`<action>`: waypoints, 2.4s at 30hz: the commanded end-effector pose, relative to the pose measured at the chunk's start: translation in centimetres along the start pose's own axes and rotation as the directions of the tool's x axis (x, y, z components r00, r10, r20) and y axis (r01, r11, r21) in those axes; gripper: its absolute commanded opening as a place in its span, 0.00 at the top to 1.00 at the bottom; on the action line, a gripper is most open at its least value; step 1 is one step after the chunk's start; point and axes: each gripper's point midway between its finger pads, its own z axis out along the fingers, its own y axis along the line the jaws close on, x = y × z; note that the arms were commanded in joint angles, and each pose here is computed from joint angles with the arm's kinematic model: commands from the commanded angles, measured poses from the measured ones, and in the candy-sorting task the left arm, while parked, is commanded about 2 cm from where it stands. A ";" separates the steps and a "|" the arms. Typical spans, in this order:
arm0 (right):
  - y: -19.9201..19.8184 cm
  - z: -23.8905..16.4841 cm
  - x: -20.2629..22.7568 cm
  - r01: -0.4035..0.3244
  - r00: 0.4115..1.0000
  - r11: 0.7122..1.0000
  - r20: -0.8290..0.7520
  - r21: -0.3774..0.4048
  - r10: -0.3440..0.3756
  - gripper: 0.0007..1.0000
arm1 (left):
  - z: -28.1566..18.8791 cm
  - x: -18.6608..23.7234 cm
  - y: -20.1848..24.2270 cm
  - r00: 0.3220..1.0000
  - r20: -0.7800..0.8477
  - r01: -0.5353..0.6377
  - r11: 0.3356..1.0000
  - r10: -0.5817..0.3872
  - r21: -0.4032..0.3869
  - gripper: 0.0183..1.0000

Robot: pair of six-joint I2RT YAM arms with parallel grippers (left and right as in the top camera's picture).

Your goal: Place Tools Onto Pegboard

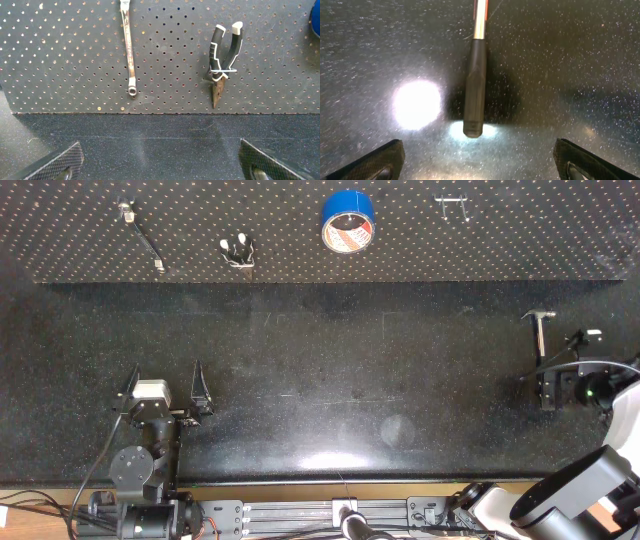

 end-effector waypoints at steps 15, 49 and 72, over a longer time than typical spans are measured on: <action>0.0 3.7 -0.9 -0.008 0.995 1.000 -0.095 0.027 0.011 0.03 | 0.0 0.0 0.1 1.000 0.001 0.016 1.000 -0.016 -0.001 0.00; 1.9 6.1 -1.8 -0.055 0.993 0.998 -0.107 -0.039 0.051 0.10 | 0.0 0.0 0.1 1.000 0.001 0.016 1.000 -0.016 -0.001 0.00; 1.0 6.2 -0.9 0.056 0.986 0.998 -0.155 -0.004 -0.056 0.46 | 0.0 0.0 0.1 1.000 0.001 0.016 1.000 -0.016 -0.001 0.00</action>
